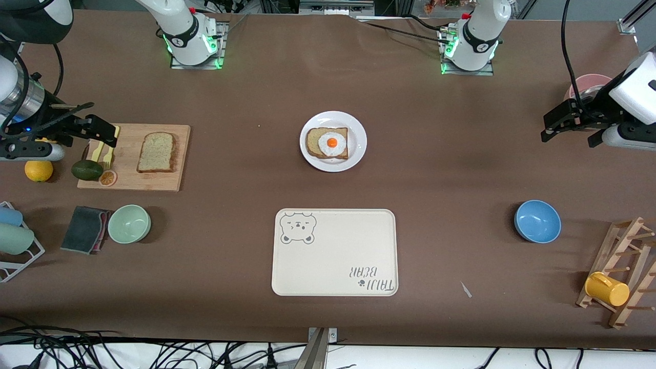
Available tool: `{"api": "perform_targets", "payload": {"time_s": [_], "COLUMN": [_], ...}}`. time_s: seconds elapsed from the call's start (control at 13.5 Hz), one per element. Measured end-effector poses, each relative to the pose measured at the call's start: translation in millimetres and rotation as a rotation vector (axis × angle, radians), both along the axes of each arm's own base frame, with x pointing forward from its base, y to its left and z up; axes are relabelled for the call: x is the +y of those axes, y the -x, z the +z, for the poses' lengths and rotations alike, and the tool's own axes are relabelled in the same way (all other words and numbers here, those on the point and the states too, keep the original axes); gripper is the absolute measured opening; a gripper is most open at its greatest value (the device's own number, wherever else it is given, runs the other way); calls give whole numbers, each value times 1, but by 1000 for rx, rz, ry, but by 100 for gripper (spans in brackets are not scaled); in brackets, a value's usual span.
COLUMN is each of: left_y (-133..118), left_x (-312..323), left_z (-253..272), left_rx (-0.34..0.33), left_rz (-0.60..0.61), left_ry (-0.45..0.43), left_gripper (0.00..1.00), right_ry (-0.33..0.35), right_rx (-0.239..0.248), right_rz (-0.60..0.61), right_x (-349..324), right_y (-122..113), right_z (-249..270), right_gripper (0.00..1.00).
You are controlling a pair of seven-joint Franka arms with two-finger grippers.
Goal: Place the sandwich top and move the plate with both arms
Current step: 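Move the right gripper down to the bread slice on the cutting board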
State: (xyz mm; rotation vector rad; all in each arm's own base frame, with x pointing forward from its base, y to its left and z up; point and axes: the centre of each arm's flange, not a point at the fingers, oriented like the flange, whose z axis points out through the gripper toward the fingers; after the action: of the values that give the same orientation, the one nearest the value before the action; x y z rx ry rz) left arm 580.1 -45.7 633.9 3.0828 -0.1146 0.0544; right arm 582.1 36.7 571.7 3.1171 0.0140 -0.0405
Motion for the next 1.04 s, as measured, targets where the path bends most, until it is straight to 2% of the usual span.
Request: {"api": "perform_targets", "payload": {"time_s": [1.04], "left_y": [1], "left_x": [-12], "left_z": [1], "left_rx": [1], "left_rz": [-21], "left_ry": [2], "left_gripper": [100], "right_ry": [0], "right_rx": [3], "right_rz": [0], "right_x": [0], "right_y": [2], "right_z": [-4], "right_gripper": [100]}}
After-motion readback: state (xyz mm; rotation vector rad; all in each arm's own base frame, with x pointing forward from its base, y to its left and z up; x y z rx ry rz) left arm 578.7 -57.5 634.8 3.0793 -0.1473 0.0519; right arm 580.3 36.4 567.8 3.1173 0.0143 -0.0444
